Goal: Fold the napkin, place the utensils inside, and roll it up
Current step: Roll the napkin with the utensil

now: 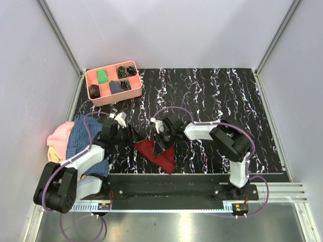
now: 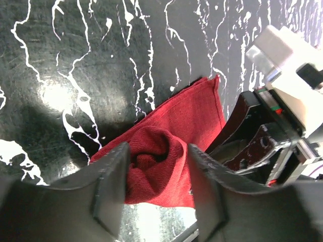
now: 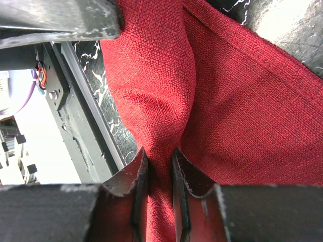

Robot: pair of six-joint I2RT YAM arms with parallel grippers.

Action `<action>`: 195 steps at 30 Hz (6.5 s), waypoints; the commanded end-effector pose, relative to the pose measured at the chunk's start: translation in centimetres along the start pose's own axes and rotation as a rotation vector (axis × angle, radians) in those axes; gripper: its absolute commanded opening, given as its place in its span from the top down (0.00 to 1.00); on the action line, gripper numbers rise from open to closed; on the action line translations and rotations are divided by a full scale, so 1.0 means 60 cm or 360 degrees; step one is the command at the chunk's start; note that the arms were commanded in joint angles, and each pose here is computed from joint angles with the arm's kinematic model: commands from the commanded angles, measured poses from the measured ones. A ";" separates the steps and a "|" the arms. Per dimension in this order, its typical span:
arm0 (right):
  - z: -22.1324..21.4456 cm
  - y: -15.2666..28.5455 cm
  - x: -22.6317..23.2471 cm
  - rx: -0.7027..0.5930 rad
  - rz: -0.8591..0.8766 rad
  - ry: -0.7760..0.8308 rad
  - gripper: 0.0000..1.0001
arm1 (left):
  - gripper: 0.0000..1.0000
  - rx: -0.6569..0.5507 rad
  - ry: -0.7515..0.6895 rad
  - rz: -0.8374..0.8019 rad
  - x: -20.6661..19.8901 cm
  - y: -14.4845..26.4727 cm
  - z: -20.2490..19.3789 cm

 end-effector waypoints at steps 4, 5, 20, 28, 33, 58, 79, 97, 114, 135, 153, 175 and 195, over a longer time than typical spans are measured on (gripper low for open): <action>-0.015 -0.009 -0.020 0.0066 -0.0113 -0.0020 0.77 | 0.74 0.0021 -0.0037 -0.0051 -0.002 -0.003 -0.006; -0.013 -0.007 -0.018 0.0062 -0.0112 -0.0011 0.75 | 0.80 0.0025 -0.0033 -0.0037 0.001 -0.005 -0.007; 0.062 0.042 0.006 -0.0129 -0.0057 -0.0011 0.28 | 1.00 0.0018 -0.0084 0.0003 0.006 0.001 -0.013; 0.099 0.071 0.006 -0.0254 -0.0088 -0.0025 0.21 | 1.00 0.0000 -0.0101 0.0004 0.004 0.003 -0.013; 0.110 0.060 -0.012 -0.0307 -0.0107 -0.0052 0.21 | 1.00 0.0001 -0.0110 -0.0001 0.002 0.003 -0.014; -0.012 0.074 -0.167 -0.0137 -0.0776 -0.0540 0.21 | 1.00 -0.0048 -0.0064 0.0103 0.015 0.022 -0.017; 0.089 0.157 -0.032 -0.0380 -0.0641 0.0272 0.20 | 1.00 0.0036 0.0103 0.0334 0.038 -0.012 -0.008; 0.034 0.024 0.051 -0.0007 -0.0705 0.0974 0.13 | 1.00 0.0104 0.0086 0.0356 0.029 -0.016 -0.004; -0.049 -0.007 -0.022 0.0381 -0.1051 0.0765 0.51 | 0.89 0.0069 0.0003 0.0214 -0.008 -0.014 0.015; -0.029 0.014 0.009 0.0227 0.0042 0.0061 0.69 | 0.28 -0.0105 -0.0109 0.0026 -0.024 0.027 0.021; -0.032 0.010 -0.045 0.0186 0.0381 -0.0227 0.67 | 0.35 0.0050 -0.0057 -0.0184 -0.030 -0.017 -0.014; 0.084 0.133 -0.014 -0.0084 -0.0596 0.0404 0.13 | 1.00 0.0210 0.0054 0.0169 -0.002 -0.049 -0.010; -0.024 0.030 0.011 0.0299 -0.1125 0.1064 0.23 | 1.00 0.0397 0.0148 0.0217 0.005 -0.069 -0.002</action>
Point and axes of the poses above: each gripper's point midway between its finger pads, its own y axis back along the fingers, its own x axis along the line the jaws close on, z = x × y, the point moved 4 cm from there along y, back along the fingers, and after that the axes turned 15 degrees about y, right-handed, at the moved point
